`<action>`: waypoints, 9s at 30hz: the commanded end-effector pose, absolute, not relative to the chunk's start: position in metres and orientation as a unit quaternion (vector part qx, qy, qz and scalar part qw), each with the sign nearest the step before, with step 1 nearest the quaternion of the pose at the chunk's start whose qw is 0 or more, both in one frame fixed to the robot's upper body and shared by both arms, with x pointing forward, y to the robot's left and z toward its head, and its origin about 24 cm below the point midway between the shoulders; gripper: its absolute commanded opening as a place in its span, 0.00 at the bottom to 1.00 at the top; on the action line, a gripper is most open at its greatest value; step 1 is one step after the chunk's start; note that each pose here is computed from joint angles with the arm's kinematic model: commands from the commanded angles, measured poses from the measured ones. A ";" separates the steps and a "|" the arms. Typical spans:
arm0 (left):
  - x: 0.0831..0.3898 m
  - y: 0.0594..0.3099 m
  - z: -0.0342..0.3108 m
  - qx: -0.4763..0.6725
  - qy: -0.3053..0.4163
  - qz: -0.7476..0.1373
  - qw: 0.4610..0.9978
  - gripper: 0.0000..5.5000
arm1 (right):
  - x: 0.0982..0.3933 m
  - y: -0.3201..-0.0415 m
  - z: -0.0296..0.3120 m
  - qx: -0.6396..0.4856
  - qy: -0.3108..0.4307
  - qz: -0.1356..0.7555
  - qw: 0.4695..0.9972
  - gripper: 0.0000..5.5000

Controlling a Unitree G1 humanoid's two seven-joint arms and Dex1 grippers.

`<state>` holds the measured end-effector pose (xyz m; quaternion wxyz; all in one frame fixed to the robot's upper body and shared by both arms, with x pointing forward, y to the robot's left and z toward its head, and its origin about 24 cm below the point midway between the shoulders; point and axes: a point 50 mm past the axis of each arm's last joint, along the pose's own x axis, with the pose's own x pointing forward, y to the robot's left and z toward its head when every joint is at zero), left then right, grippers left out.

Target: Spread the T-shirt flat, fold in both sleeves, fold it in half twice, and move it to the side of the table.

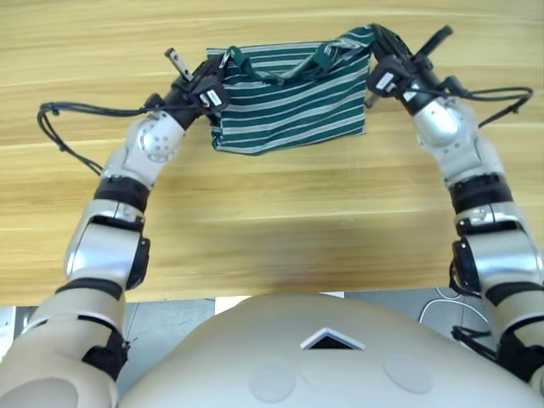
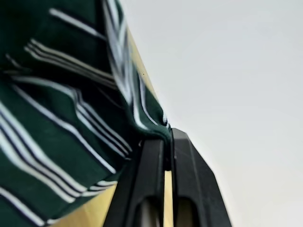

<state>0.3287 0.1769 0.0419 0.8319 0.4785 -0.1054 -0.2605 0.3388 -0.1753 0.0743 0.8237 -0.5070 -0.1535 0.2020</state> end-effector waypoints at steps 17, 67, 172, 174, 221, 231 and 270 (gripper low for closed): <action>0.366 0.172 0.048 0.529 -0.024 -0.197 0.825 0.00 | 0.364 -0.144 0.056 -0.517 -0.107 0.187 0.829 0.00; 0.342 0.206 0.051 0.493 -0.118 -0.131 0.852 0.75 | 0.243 -0.234 0.062 -0.455 -0.166 0.302 0.821 0.51; 0.179 0.186 0.026 0.414 -0.095 -0.449 0.786 0.75 | 0.182 -0.188 0.011 -0.379 -0.090 0.452 0.803 0.51; 0.165 0.176 0.037 0.358 -0.123 -0.484 0.789 0.75 | 0.187 -0.188 0.035 -0.340 -0.146 0.411 0.833 0.51; 0.157 0.182 -0.027 0.398 -0.012 -0.724 0.563 0.63 | 0.176 -0.190 0.019 -0.514 -0.064 0.579 0.630 0.51; 0.184 0.201 -0.033 0.420 0.024 -0.665 0.617 0.31 | 0.176 -0.187 0.017 -0.500 -0.072 0.588 0.632 0.25; 0.145 0.175 -0.001 0.392 -0.044 -0.601 0.695 0.32 | 0.169 -0.204 0.030 -0.501 -0.062 0.551 0.665 0.00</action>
